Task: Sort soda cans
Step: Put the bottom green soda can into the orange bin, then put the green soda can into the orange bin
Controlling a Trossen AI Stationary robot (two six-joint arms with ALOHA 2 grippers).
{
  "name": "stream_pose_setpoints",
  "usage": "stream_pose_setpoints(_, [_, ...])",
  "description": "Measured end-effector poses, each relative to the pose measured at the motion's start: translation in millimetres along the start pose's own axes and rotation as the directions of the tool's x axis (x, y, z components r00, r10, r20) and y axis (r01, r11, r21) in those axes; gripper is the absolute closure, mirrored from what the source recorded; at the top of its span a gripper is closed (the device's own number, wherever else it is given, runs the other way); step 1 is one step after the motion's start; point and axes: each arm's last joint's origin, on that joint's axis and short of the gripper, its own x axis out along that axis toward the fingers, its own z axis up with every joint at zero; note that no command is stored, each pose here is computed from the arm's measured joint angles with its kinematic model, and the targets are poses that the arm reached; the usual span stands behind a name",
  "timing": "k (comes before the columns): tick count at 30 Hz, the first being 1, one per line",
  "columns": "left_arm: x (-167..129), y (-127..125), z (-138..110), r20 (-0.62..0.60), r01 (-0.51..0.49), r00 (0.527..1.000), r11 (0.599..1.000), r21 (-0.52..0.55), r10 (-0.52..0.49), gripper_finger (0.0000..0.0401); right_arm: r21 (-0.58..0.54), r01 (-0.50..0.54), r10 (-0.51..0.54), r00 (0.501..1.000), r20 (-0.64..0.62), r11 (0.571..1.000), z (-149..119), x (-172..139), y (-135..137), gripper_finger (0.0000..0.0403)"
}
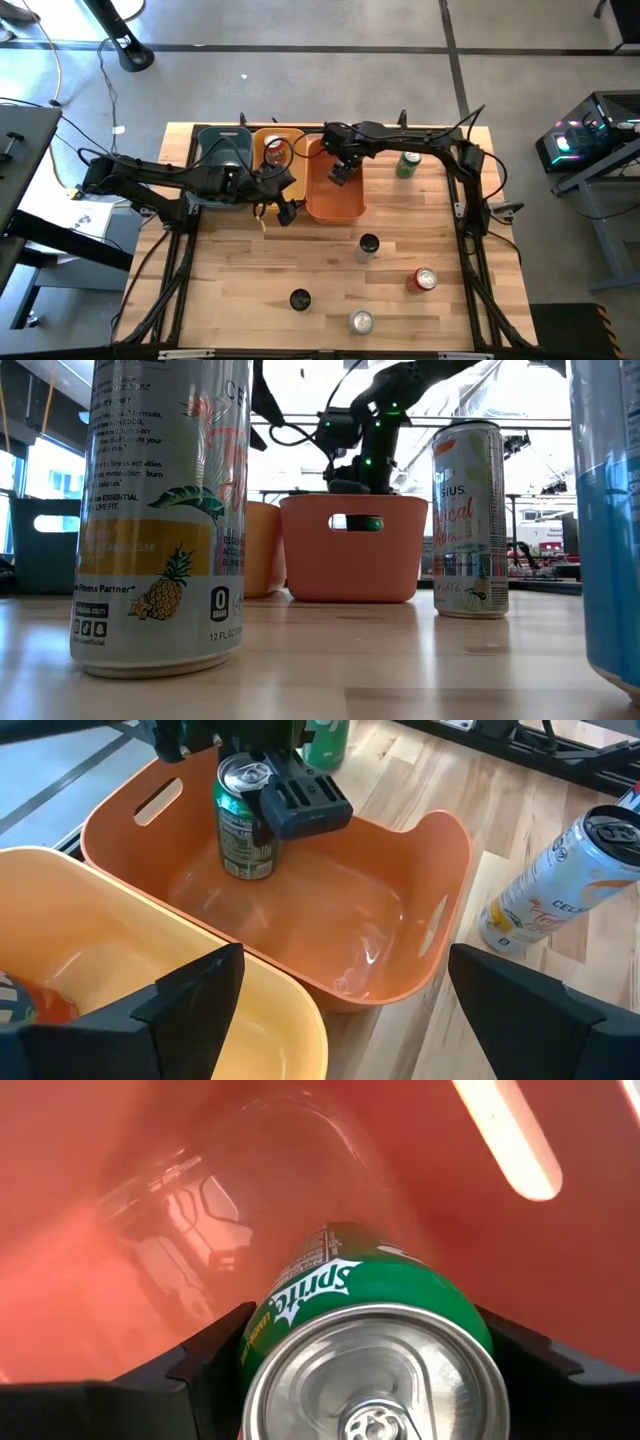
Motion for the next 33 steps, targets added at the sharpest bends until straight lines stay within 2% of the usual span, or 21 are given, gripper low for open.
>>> stream_pose_setpoints(3, [0,0,0,0.0,0.0,1.0,1.0,0.0,0.0,0.0057,0.0,-0.007,0.007,1.0,0.0,1.0,0,0,0,0.0114])
stream_pose_setpoints(6, [0,0,0,0.0,0.0,1.0,1.0,0.001,0.0,0.0057,0.0,-0.01,0.01,1.0,0.001,1.0,0,1,1,0.0046])
stream_pose_setpoints(8, [0,0,0,0.0,0.0,1.0,1.0,0.001,0.0,0.0057,0.005,-0.016,0.016,1.0,-0.006,1.0,0,2,1,0.0021])
stream_pose_setpoints(14, [0,0,0,-0.001,0.0,1.0,1.0,0.009,0.0,0.0057,0.013,-0.028,0.027,0.999,0.045,1.0,10,-13,1,0.0057])
stream_pose_setpoints(20, [0,0,0,-0.002,0.0,1.0,0.999,0.035,0.0,0.0057,-0.038,-0.027,0.03,0.998,0.064,0.999,22,-48,-2,0.006])
stream_pose_setpoints(25, [0,1,0,-0.002,-0.001,1.0,0.997,0.082,0.002,0.0057,-0.062,0.051,-0.045,0.994,0.096,0.997,28,-78,-8,0.0059])
stream_pose_setpoints(28, [0,1,-1,-0.008,-0.001,1.0,0.995,0.099,0.002,0.0057,-0.07,0.093,-0.09,0.995,0.044,0.993,24,-90,-15,0.0059])
stream_pose_setpoints(33, [0,3,-6,-0.06,-0.01,0.998,0.992,0.127,0.018,0.0057,-0.075,0.149,-0.153,0.988,-0.039,0.986,2,-102,-30,0.0058])
